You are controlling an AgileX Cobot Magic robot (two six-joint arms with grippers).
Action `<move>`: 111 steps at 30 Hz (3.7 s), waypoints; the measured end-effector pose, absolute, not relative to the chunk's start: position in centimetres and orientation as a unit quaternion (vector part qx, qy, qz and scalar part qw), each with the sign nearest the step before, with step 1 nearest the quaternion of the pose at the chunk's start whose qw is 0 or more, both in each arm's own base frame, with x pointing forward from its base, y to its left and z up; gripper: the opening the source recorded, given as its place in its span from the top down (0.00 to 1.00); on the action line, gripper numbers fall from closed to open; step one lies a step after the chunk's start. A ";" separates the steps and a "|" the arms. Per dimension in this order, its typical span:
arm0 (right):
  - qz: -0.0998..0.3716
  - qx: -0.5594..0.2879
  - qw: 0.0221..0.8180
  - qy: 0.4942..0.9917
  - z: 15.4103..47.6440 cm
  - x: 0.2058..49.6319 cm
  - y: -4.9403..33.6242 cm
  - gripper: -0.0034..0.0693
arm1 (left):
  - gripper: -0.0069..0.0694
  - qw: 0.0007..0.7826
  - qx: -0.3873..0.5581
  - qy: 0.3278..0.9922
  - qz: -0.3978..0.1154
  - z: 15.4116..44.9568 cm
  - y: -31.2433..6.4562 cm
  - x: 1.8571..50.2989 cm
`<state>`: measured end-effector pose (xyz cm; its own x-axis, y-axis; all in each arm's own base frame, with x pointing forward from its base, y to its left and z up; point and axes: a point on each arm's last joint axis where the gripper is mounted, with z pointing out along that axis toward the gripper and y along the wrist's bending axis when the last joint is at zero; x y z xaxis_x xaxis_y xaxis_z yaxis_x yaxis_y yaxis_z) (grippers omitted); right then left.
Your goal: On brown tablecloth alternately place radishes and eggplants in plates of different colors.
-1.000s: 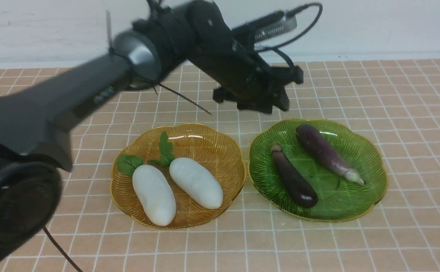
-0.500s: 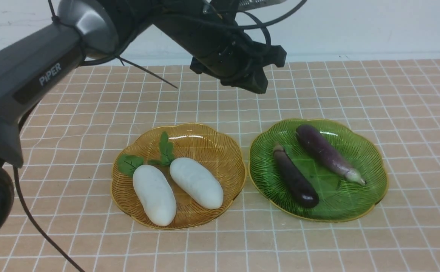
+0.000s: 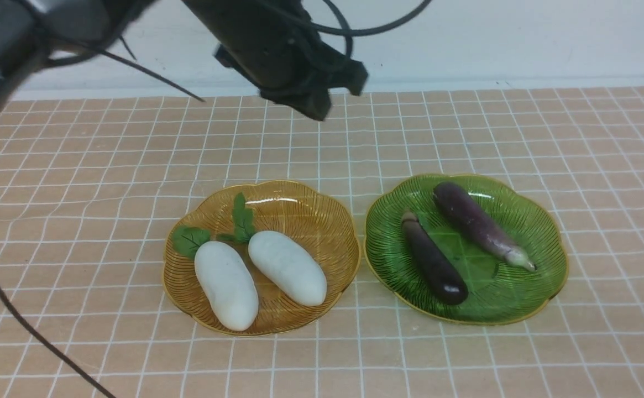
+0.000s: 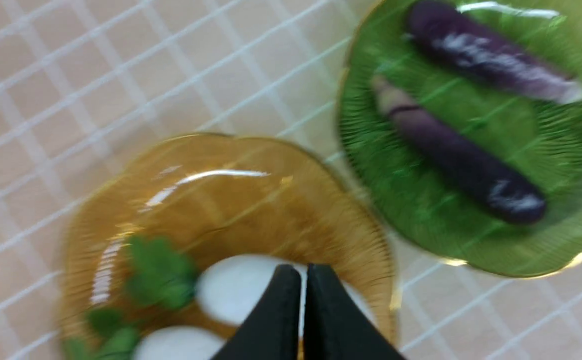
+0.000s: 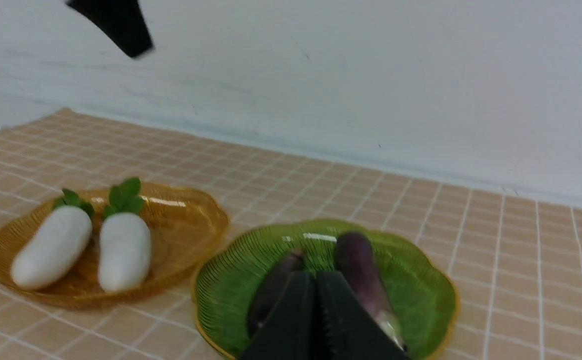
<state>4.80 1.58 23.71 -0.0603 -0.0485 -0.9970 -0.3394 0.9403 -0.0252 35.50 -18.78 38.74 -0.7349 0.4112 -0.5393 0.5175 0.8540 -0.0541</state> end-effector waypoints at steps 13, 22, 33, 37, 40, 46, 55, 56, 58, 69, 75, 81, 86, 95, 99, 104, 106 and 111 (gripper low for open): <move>0.024 -0.013 0.627 0.779 18.1 5.4 0.2 0.97 | 0.91 0.314 0.250 0.915 -0.041 42.2 -16.5 33.7; 0.032 0.004 0.624 0.781 17.9 5.5 0.2 0.97 | 0.91 0.328 0.249 0.910 -0.039 44.3 -13.8 28.5; 0.033 0.005 0.624 0.781 17.9 5.5 0.2 0.97 | 0.91 0.329 0.213 0.919 -0.039 41.4 -6.9 15.1; 0.034 0.006 0.624 0.781 17.9 5.5 0.2 0.97 | 0.91 0.407 0.189 0.890 -0.079 36.9 -5.0 10.8; 0.034 0.006 0.624 0.781 17.9 5.5 0.2 0.97 | 0.91 0.500 0.166 0.842 -0.118 34.0 -4.1 8.7; 0.034 0.006 0.624 0.781 17.9 5.5 0.2 0.97 | 0.91 0.621 0.146 0.752 -0.162 31.2 -3.1 6.5; 0.034 0.006 0.624 0.781 17.9 5.5 0.2 0.97 | 0.91 0.653 0.141 0.724 -0.172 28.1 -2.3 4.9; 0.034 0.006 0.624 0.781 17.9 5.5 0.2 0.97 | 0.91 0.652 0.141 0.725 -0.172 28.0 -2.3 4.9; 0.034 0.006 0.624 0.781 17.9 5.5 0.2 0.97 | 0.91 0.643 0.148 0.733 -0.165 27.0 -2.4 5.1; 0.034 0.006 0.624 0.781 17.9 5.5 0.2 0.97 | 0.91 0.630 0.076 0.772 -0.042 19.9 -1.1 6.2; 0.035 0.007 0.624 0.781 17.9 5.5 0.2 0.97 | 0.91 0.627 0.049 0.777 0.001 17.9 -0.4 5.5; 0.035 0.007 0.624 0.781 17.9 5.5 0.2 0.97 | 0.91 0.597 0.040 0.801 -0.004 17.2 -0.3 5.3; 0.035 0.007 0.624 0.781 17.9 5.5 0.2 0.97 | 0.91 0.589 0.033 0.807 -0.009 17.0 -0.3 5.2; 0.035 0.007 0.624 0.781 17.9 5.5 0.2 0.97 | 0.91 0.589 0.033 0.807 -0.009 17.0 -0.3 5.2; 0.035 0.007 0.624 0.781 17.9 5.5 0.2 0.97 | 0.91 0.589 0.033 0.807 -0.009 17.0 -0.3 5.2; 0.035 0.007 0.624 0.781 17.9 5.5 0.2 0.97 | 0.91 0.589 0.033 0.807 -0.009 17.0 -0.3 5.2; 0.035 0.007 0.624 0.781 17.9 5.5 0.2 0.97 | 0.91 0.589 0.033 0.807 -0.009 17.0 -0.3 5.2; 0.035 0.007 0.624 0.781 17.9 5.5 0.2 0.97 | 0.91 0.589 0.033 0.807 -0.009 17.0 -0.3 5.2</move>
